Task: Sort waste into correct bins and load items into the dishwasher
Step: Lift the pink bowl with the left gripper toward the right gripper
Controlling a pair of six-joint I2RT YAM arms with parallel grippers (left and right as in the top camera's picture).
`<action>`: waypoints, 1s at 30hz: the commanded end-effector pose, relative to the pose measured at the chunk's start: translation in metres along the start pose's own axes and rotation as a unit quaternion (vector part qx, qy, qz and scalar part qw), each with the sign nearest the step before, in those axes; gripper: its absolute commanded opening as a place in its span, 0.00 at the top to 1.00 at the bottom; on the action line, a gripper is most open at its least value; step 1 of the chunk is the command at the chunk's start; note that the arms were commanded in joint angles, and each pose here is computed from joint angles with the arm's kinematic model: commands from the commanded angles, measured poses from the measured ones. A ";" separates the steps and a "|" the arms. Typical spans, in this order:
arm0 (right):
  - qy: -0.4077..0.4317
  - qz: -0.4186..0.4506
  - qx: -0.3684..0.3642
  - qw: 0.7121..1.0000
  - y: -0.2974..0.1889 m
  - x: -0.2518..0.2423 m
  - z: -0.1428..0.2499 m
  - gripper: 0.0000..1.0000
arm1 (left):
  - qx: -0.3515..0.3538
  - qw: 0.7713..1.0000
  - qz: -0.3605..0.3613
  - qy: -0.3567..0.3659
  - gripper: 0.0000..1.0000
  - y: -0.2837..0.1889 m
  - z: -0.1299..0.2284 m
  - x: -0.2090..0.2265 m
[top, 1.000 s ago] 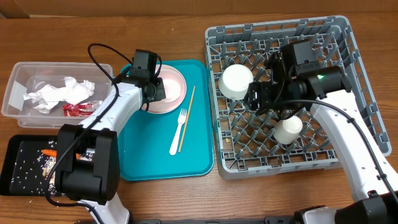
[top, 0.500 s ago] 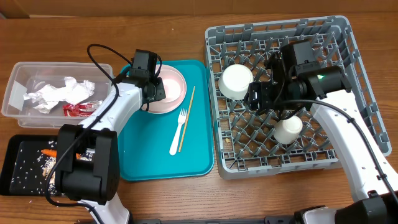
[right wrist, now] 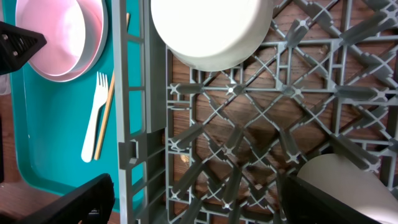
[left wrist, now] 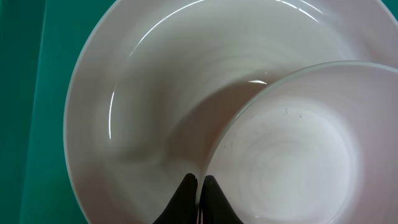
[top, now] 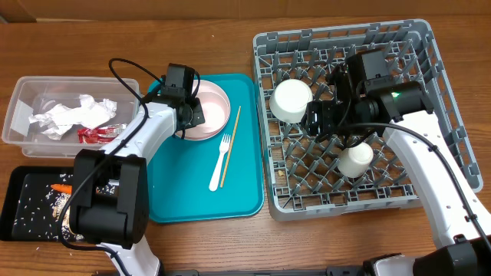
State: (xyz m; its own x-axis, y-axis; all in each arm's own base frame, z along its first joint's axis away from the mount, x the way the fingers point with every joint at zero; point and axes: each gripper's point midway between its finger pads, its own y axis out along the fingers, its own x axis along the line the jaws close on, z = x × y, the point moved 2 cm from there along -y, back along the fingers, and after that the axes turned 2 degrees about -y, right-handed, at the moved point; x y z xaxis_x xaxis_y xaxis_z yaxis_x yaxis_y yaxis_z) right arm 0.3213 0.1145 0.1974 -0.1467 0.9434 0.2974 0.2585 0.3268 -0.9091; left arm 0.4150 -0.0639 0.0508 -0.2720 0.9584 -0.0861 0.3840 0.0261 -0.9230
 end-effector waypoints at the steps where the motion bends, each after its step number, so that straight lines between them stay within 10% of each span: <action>1: -0.003 0.003 -0.001 1.000 0.001 0.000 -0.001 0.07 | 0.001 1.000 -0.012 -0.006 0.96 0.001 0.000 0.007; 11: -0.002 -0.019 0.002 1.000 0.001 0.006 0.000 0.00 | -0.075 0.997 0.025 -0.011 0.96 -0.122 -0.051 0.000; 18: -0.012 -0.183 0.008 0.983 -0.010 0.056 -0.001 0.00 | -0.022 0.996 0.084 0.028 0.96 -0.156 -0.011 -0.024; 30: -0.075 -0.204 0.008 0.976 -0.004 0.097 0.006 0.02 | 0.021 0.988 0.115 0.103 0.96 -0.162 0.034 -0.070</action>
State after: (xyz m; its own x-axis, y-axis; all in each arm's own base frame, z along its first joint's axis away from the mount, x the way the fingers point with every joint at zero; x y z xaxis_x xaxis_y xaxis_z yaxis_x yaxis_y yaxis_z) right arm 0.3038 0.1929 0.2259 -0.3417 0.7354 0.5851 0.1494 0.6572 -0.7388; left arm 0.3473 -0.1300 0.1948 -0.0510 0.9762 -0.2108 0.3929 -0.1744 -0.9029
